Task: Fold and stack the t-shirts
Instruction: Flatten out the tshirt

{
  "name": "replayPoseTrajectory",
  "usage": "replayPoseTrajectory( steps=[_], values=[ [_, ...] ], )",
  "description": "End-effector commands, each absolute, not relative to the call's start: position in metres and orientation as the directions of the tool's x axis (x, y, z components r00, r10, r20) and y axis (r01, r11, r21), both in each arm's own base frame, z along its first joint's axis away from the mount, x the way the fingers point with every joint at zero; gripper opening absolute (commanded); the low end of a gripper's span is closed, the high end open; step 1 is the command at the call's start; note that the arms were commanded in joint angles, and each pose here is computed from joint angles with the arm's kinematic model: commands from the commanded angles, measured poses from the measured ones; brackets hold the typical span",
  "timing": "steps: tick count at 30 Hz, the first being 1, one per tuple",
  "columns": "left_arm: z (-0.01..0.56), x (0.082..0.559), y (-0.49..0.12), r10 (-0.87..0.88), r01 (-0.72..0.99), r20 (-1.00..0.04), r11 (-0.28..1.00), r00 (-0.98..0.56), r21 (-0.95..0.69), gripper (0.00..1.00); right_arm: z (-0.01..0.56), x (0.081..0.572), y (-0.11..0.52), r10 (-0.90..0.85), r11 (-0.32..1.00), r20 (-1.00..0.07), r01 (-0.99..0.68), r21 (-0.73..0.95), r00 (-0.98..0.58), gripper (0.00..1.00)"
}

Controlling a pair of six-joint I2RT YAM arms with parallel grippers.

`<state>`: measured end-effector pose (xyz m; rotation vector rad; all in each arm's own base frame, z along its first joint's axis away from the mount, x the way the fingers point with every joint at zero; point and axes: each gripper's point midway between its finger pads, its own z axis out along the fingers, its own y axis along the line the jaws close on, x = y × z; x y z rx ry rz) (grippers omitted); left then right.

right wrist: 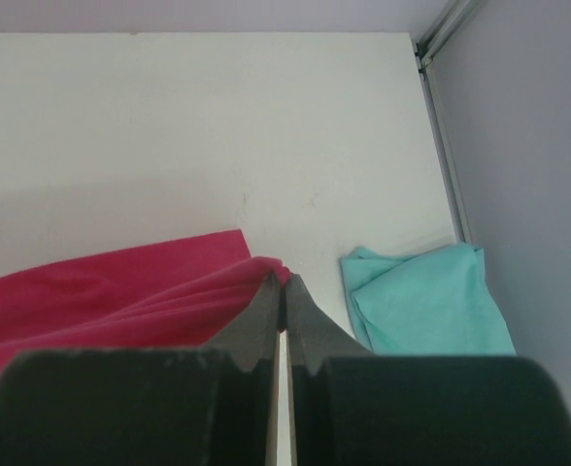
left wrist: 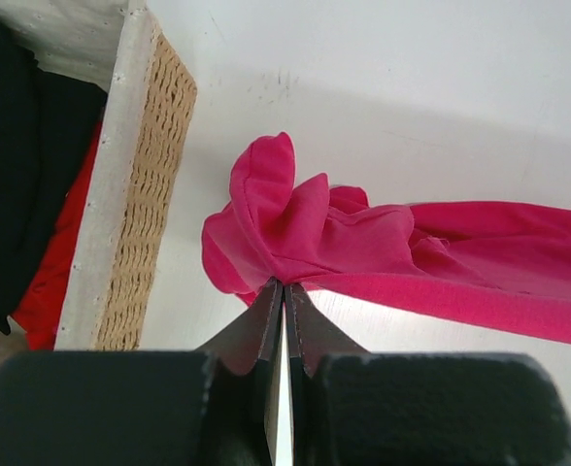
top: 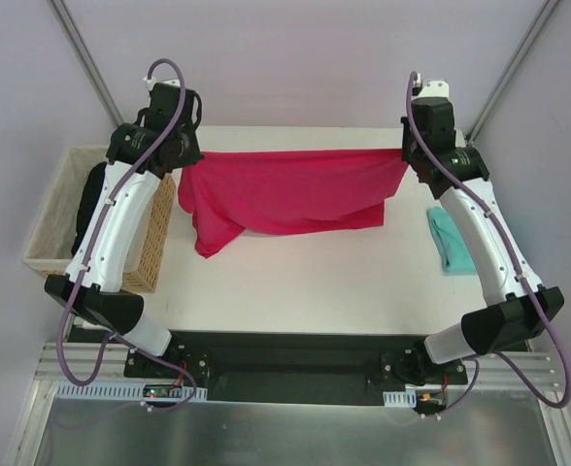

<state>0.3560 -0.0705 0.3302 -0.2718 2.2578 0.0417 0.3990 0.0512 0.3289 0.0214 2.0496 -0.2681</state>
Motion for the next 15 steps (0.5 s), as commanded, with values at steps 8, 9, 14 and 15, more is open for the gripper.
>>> replayPoseTrajectory(
  steps=[8, 9, 14, 15],
  values=[
    [0.403, 0.408, -0.073, -0.133, -0.169, -0.880, 0.984, -0.456, -0.061, 0.00, 0.427, 0.460, 0.057, -0.116, 0.976, -0.968, 0.158, -0.153, -0.222, 0.01],
    [0.407, 0.414, -0.074, -0.125, -0.161, -0.887, 0.985, -0.445, -0.058, 0.00, 0.430, 0.464, 0.058, -0.114, 0.977, -0.972, 0.155, -0.147, -0.207, 0.01],
    [0.419, 0.434, -0.070, -0.078, -0.152, -0.920, 0.988, -0.385, -0.020, 0.00, 0.450, 0.492, 0.066, -0.100, 0.983, -0.990, 0.144, -0.114, -0.101, 0.01],
    [0.419, 0.438, -0.069, -0.077, -0.154, -0.922, 0.988, -0.380, -0.019, 0.00, 0.452, 0.496, 0.067, -0.102, 0.983, -0.991, 0.143, -0.114, -0.089, 0.01]
  ],
)
